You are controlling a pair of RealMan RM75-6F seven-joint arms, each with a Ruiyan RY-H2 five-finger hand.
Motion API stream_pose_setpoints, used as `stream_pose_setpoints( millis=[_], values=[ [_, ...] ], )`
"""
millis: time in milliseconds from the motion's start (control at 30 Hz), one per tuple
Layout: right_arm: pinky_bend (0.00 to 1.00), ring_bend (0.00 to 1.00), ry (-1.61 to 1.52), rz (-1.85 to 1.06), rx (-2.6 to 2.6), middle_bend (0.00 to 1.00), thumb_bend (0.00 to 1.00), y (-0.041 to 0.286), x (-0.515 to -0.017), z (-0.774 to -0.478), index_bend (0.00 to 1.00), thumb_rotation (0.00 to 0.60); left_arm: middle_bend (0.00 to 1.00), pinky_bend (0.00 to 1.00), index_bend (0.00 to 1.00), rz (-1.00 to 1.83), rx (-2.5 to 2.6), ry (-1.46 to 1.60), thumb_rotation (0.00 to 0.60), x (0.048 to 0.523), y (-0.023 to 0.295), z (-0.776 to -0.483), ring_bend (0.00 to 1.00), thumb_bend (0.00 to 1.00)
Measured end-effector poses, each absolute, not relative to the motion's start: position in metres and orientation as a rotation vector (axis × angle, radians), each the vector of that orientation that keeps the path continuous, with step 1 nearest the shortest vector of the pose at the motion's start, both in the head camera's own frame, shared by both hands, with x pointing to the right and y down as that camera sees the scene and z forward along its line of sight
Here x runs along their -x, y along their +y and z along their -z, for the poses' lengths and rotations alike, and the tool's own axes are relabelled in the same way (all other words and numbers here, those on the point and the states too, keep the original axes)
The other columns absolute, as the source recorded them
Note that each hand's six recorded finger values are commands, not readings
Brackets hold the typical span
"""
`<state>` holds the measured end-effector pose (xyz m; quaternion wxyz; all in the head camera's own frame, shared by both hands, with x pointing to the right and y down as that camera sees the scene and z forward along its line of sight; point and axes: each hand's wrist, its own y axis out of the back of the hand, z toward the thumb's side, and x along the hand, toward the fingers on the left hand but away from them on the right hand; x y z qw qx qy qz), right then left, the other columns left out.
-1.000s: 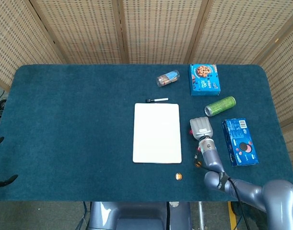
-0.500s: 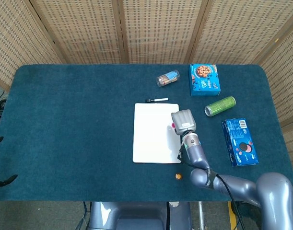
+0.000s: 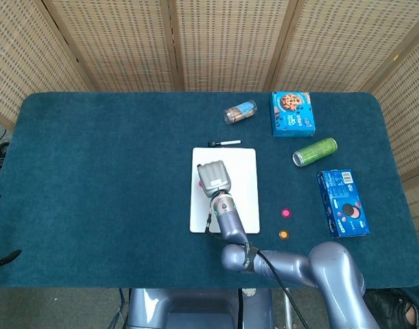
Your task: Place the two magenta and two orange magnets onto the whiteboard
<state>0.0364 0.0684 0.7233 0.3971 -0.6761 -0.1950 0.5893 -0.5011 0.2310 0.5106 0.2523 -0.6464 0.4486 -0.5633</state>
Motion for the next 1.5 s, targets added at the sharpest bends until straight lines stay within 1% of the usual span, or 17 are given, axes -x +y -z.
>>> stream_pose_setpoints(
  millis=[167, 333, 433, 500, 633, 700, 800, 1000, 1267, 1500],
  values=[
    [1.0, 1.0, -0.497, -1.474, 1.695, 0.98, 0.34, 0.069, -0.042, -0.716, 0.29, 0.6, 0.0, 0.0, 0.0, 1.532, 1.774, 1.208, 0.6, 0.5, 0.231, -0.512, 0.0, 0.02],
    [1.0, 1.0, -0.5, -1.443, 1.689, 0.98, 0.34, 0.076, -0.068, -0.697, 0.29, 0.6, 0.0, 0.0, 0.0, 1.521, 1.785, 1.19, 0.6, 0.496, 0.232, -0.512, 0.0, 0.02],
    [1.0, 1.0, -0.501, -1.452, 1.662, 0.98, 0.34, 0.08, -0.104, -0.687, 0.33, 0.6, 0.0, 0.0, 0.0, 1.511, 1.789, 1.18, 0.6, 0.494, 0.232, -0.512, 0.0, 0.02],
    [1.0, 1.0, -0.5, -1.481, 1.629, 0.98, 0.34, 0.084, -0.136, -0.683, 0.35, 0.6, 0.0, 0.0, 0.0, 1.509, 1.793, 1.17, 0.6, 0.492, 0.233, -0.512, 0.0, 0.02],
    [1.0, 1.0, -0.504, -1.535, 1.597, 0.98, 0.34, 0.099, -0.195, -0.678, 0.37, 0.6, 0.0, 0.0, 0.0, 1.507, 1.798, 1.155, 0.6, 0.489, 0.234, -0.513, 0.0, 0.02],
    [1.0, 1.0, -0.515, -1.551, 1.603, 0.98, 0.34, 0.109, -0.218, -0.677, 0.38, 0.6, 0.0, 0.0, 0.0, 1.502, 1.796, 1.152, 0.6, 0.488, 0.235, -0.513, 0.0, 0.02],
    [1.0, 1.0, -0.532, -1.555, 1.63, 0.98, 0.34, 0.124, -0.236, -0.677, 0.39, 0.6, 0.0, 0.0, 0.0, 1.498, 1.791, 1.148, 0.6, 0.486, 0.236, -0.512, 0.0, 0.02],
    [1.0, 1.0, -0.55, -1.544, 1.673, 0.98, 0.34, 0.144, -0.255, -0.679, 0.39, 0.6, 0.0, 0.0, 0.0, 1.498, 1.788, 1.129, 0.6, 0.482, 0.238, -0.514, 0.0, 0.02],
    [1.0, 1.0, -0.524, -1.553, 1.695, 0.98, 0.34, 0.153, -0.257, -0.69, 0.39, 0.6, 0.0, 0.0, 0.0, 1.509, 1.783, 1.115, 0.6, 0.479, 0.239, -0.517, 0.0, 0.02],
    [1.0, 1.0, -0.494, -1.588, 1.696, 0.98, 0.35, 0.16, -0.262, -0.705, 0.39, 0.6, 0.0, 0.0, 0.0, 1.515, 1.779, 1.117, 0.6, 0.48, 0.239, -0.518, 0.0, 0.02]
  ],
)
